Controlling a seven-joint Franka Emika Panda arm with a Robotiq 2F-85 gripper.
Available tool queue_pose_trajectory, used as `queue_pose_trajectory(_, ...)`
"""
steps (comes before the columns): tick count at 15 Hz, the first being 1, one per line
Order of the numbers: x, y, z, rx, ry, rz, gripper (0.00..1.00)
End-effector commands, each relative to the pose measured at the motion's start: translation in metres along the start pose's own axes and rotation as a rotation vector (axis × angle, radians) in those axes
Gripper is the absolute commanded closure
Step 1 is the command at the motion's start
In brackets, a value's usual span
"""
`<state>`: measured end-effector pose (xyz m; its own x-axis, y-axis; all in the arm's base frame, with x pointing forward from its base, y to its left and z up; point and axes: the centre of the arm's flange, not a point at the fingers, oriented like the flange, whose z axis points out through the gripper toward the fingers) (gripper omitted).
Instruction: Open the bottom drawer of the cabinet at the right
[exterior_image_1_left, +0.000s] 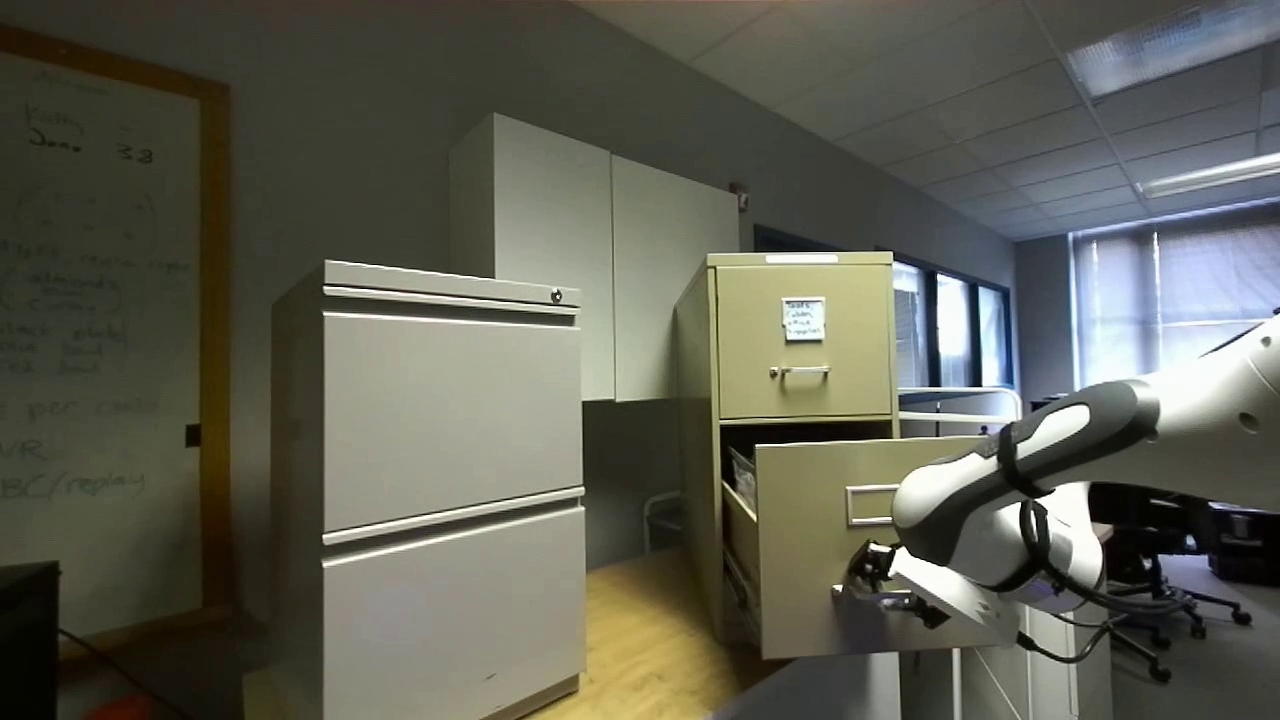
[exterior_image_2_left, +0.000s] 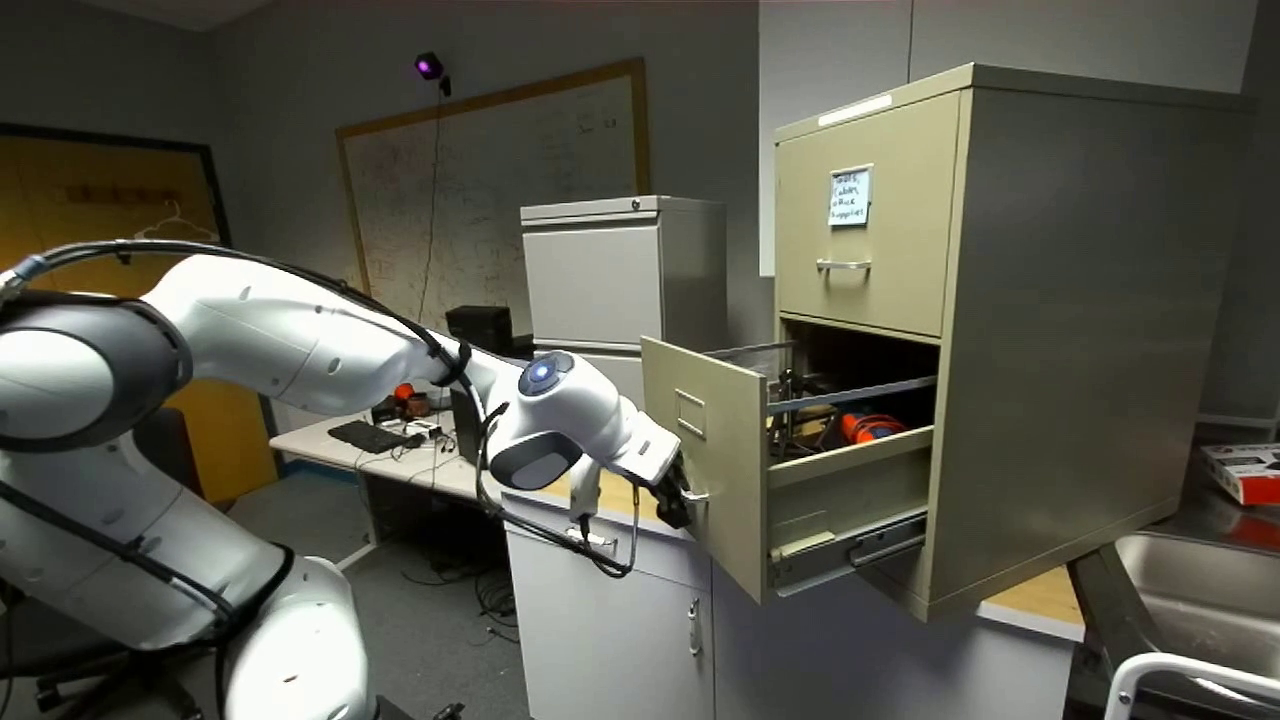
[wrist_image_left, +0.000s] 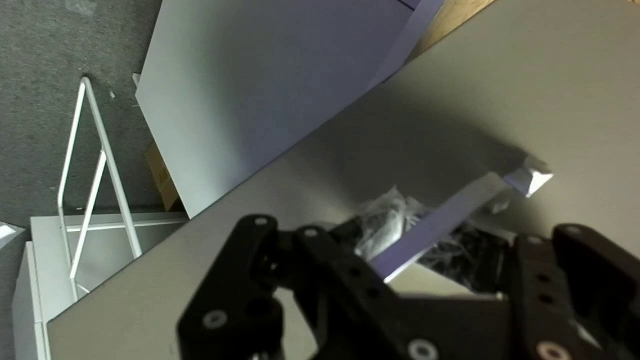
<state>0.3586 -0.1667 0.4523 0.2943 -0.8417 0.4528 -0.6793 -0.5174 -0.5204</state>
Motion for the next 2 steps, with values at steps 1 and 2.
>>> queue_pose_trajectory(1,0.0204,-0.0559,-0.0455,-0.023,-0.027,-0.147,0.64)
queue_pose_trajectory(2,0.0199,-0.0562,-0.0452,-0.029,-0.027,-0.146,0.64)
